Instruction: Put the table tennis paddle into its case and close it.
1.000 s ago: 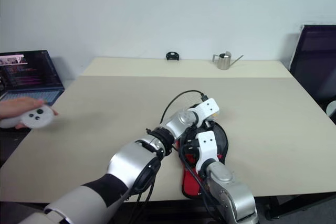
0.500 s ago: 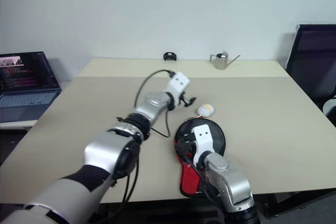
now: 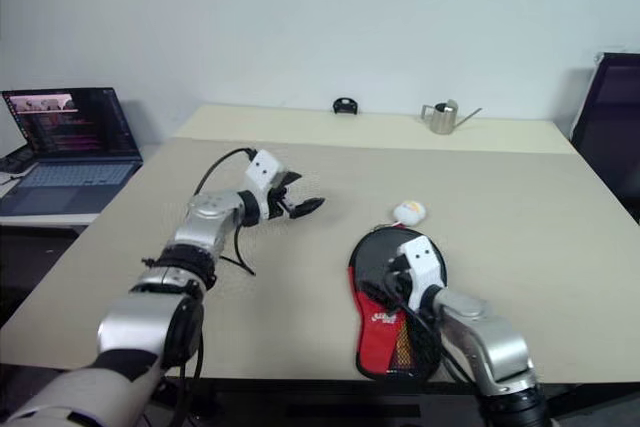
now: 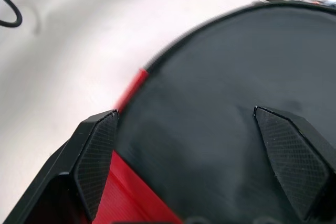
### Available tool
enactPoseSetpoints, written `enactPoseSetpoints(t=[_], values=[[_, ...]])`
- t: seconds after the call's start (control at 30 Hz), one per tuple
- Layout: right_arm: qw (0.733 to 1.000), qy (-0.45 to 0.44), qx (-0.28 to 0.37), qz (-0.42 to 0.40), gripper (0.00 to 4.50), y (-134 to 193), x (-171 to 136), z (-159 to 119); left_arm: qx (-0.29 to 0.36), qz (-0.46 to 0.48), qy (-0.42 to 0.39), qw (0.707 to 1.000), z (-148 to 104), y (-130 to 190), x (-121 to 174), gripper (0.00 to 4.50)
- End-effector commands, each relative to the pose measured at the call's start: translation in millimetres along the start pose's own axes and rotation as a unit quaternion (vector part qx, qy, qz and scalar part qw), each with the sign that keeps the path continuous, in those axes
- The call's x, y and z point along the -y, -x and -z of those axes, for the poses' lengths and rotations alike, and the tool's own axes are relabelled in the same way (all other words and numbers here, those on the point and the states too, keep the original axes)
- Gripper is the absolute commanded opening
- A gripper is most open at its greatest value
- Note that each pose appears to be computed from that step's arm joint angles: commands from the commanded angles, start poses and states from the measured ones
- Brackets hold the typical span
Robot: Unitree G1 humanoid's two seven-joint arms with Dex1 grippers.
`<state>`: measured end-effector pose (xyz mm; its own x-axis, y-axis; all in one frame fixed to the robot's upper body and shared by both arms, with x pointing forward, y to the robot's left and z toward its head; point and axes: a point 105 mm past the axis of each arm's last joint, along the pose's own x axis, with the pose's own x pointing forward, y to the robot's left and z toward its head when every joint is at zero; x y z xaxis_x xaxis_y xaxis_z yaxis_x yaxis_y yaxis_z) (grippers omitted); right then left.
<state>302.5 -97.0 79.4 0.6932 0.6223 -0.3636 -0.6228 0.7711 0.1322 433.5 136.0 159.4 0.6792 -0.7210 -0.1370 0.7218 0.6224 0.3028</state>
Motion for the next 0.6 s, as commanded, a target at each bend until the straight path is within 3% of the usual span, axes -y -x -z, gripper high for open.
enactPoseSetpoints(t=[0.03,0.27,0.43,0.6], values=[[0.999,0.003,-0.020,-0.037,4.50,15.6,-1.3,3.2,0.065,0.050,-0.020,0.996,-32.6,3.1,13.9,4.47],[0.994,0.025,0.040,-0.097,4.50,55.8,-10.1,-47.1,0.107,0.144,0.023,0.984,-50.1,-2.6,64.8,4.47],[0.997,0.047,0.046,-0.047,4.50,83.5,15.1,-64.5,0.093,0.247,0.060,0.963,-49.2,-8.1,108.7,4.47],[0.997,0.052,0.049,0.000,4.50,106.2,39.8,-75.9,0.063,0.283,0.040,0.956,-45.0,-25.6,129.6,4.47]])
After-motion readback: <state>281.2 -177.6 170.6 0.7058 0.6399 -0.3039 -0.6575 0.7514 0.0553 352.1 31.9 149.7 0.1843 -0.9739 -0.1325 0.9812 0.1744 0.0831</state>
